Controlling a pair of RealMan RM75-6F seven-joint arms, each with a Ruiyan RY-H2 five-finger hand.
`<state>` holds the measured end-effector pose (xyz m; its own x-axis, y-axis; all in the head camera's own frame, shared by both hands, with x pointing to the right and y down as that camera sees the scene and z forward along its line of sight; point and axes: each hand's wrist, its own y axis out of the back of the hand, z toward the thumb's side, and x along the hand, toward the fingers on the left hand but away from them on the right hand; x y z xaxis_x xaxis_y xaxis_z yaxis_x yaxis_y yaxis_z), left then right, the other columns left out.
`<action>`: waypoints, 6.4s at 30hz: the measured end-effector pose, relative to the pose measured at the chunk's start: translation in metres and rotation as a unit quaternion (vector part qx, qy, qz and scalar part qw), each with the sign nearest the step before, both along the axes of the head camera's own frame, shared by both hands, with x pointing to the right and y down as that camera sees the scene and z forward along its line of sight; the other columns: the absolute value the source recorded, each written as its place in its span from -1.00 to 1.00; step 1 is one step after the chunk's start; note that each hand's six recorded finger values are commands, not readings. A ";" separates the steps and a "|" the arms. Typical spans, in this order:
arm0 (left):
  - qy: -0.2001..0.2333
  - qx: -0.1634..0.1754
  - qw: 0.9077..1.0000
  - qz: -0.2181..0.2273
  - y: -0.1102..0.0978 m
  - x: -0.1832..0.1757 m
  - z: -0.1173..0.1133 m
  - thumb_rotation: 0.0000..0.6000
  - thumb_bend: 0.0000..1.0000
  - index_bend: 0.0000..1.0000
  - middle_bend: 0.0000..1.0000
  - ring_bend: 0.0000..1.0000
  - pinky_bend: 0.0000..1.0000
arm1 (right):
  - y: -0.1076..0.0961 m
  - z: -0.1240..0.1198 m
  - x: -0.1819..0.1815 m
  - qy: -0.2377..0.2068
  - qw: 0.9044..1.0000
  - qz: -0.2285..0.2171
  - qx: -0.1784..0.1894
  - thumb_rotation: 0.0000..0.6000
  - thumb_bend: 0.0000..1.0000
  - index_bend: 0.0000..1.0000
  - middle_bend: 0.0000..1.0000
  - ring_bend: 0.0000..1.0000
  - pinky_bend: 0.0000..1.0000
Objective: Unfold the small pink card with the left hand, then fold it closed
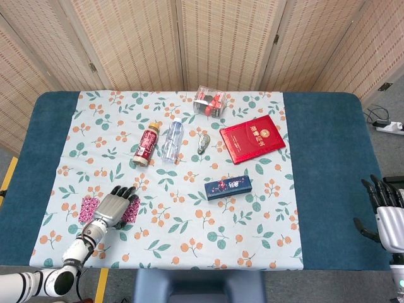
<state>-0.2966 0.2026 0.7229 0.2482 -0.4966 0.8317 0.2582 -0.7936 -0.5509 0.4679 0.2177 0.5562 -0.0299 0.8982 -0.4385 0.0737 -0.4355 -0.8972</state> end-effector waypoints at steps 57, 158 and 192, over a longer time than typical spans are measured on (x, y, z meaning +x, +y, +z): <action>-0.084 0.027 0.993 -0.083 0.007 -0.132 -0.019 1.00 -0.30 -0.62 -1.00 -1.00 -1.00 | -0.012 -0.011 -0.005 0.010 1.000 -0.001 0.013 1.00 -0.36 -1.00 -1.00 -1.00 -1.00; -0.042 0.047 0.997 -0.042 0.005 -0.061 -0.029 1.00 -0.31 -0.54 -1.00 -1.00 -1.00 | -0.008 -0.005 0.010 0.010 1.000 0.020 0.003 1.00 -0.36 -1.00 -1.00 -1.00 -1.00; -0.103 0.028 0.990 -0.093 0.009 -0.130 -0.015 1.00 -0.31 -0.65 -1.00 -1.00 -1.00 | -0.008 -0.007 0.001 0.010 1.000 0.012 0.005 1.00 -0.36 -1.00 -1.00 -1.00 -1.00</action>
<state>-0.4267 0.2114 0.7079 -0.0234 -0.5645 0.8251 0.2219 -0.8077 -0.5462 0.4691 0.2099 0.5492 -0.0603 0.9012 -0.4292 0.0656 -0.4255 -0.9026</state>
